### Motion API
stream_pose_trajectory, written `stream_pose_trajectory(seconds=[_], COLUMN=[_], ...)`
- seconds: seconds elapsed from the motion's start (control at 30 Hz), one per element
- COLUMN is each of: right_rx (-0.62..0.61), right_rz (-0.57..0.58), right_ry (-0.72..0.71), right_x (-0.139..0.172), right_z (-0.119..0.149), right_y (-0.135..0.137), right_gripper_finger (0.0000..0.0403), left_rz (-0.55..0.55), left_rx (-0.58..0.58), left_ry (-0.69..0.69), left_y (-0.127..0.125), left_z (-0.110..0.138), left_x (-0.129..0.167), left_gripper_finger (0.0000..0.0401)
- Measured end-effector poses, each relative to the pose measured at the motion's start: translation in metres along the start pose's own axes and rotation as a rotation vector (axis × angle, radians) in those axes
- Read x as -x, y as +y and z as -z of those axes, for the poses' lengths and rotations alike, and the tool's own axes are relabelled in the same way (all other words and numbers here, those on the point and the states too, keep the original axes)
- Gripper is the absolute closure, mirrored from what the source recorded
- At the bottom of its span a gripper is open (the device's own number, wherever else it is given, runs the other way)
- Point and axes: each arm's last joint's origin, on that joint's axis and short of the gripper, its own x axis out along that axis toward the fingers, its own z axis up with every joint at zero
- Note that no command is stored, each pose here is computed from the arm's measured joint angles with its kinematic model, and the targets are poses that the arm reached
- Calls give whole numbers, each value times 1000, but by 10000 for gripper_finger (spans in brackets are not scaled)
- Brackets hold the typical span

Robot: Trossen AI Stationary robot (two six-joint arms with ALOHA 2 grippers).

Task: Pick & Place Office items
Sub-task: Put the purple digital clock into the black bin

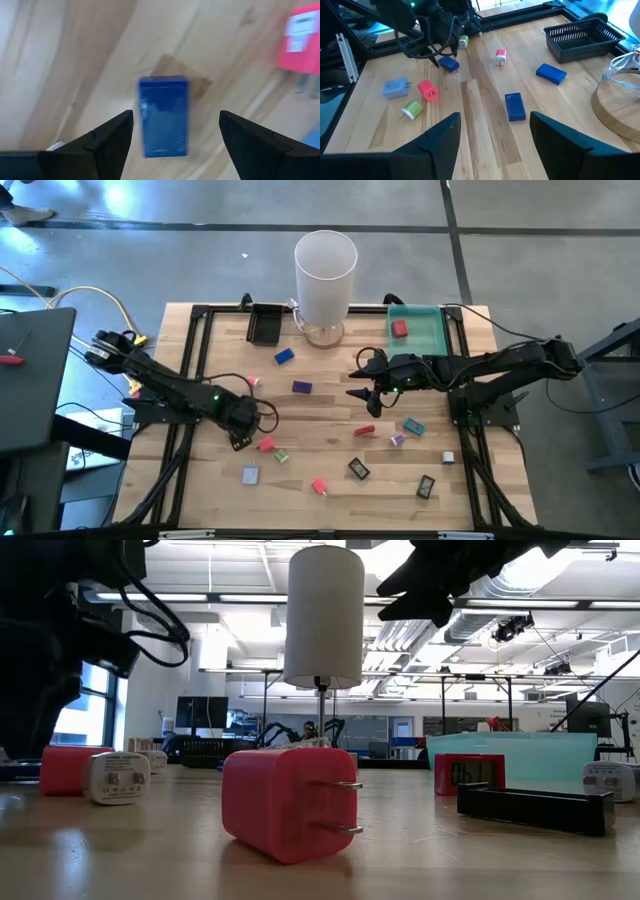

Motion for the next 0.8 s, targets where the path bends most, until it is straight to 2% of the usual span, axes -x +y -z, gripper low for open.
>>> stream_pose_trajectory(seconds=[0.1,0.53,0.8], right_rx=[0,-1,-1], right_rz=[0,-1,-2], right_ry=[0,-5,-10], right_x=[0,-1,-1], right_z=[0,0,-1], right_y=[0,0,0], right_gripper_finger=[176,176,176], left_rz=[31,-27,7], left_rx=[-19,-35,-11], left_ry=[-19,-23,10], left_y=[-6,-8,-11], left_z=[1,2,2], left_x=[-1,-7,-5], left_gripper_finger=[114,114,114])
